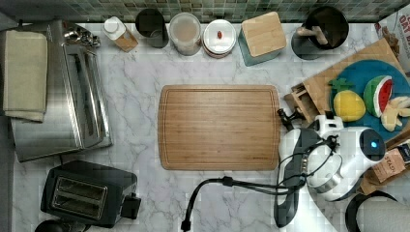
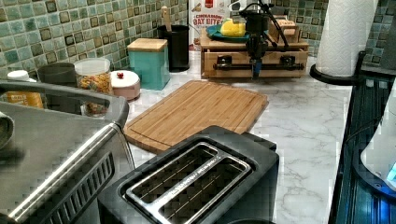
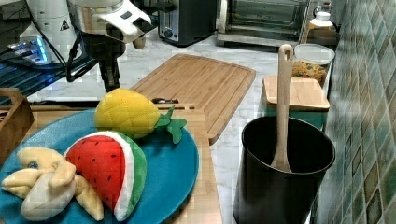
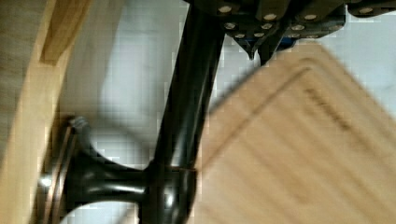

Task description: Close the drawer.

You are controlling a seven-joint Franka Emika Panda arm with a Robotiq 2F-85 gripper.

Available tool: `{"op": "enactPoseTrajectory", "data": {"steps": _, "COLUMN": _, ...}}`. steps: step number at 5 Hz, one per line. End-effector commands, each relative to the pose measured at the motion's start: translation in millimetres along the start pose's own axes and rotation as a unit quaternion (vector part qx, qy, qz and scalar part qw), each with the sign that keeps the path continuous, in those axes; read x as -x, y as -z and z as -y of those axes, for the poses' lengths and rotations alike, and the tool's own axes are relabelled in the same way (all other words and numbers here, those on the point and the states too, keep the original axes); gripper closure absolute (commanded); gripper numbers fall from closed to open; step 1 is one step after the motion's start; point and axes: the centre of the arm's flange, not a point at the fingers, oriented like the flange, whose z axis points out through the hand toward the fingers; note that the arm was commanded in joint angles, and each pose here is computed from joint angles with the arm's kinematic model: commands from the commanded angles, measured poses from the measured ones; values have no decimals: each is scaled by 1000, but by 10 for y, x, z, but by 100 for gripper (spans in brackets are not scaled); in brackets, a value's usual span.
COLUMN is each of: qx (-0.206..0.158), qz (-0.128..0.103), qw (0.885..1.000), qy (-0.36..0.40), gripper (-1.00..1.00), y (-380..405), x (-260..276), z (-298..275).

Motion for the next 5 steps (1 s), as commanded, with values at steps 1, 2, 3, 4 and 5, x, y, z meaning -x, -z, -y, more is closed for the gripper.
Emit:
{"op": "enactPoseTrajectory", "data": {"steps": 1, "qx": 202, "qz": 24, "qw": 973, "qy": -107, "gripper": 100, "y": 1311, "x": 268, "z": -852}}
{"op": "enactPoseTrajectory", "data": {"steps": 2, "qx": 231, "qz": 22, "qw": 965, "qy": -119, "gripper": 100, "y": 1338, "x": 277, "z": -889}}
{"op": "enactPoseTrajectory", "data": {"steps": 3, "qx": 233, "qz": 18, "qw": 966, "qy": -107, "gripper": 100, "y": 1477, "x": 299, "z": -799}}
{"op": "enactPoseTrajectory", "data": {"steps": 4, "qx": 233, "qz": 18, "qw": 966, "qy": -107, "gripper": 100, "y": 1478, "x": 299, "z": -799}}
{"op": "enactPoseTrajectory", "data": {"steps": 5, "qx": 233, "qz": 18, "qw": 966, "qy": -107, "gripper": 100, "y": 1478, "x": 300, "z": -799}}
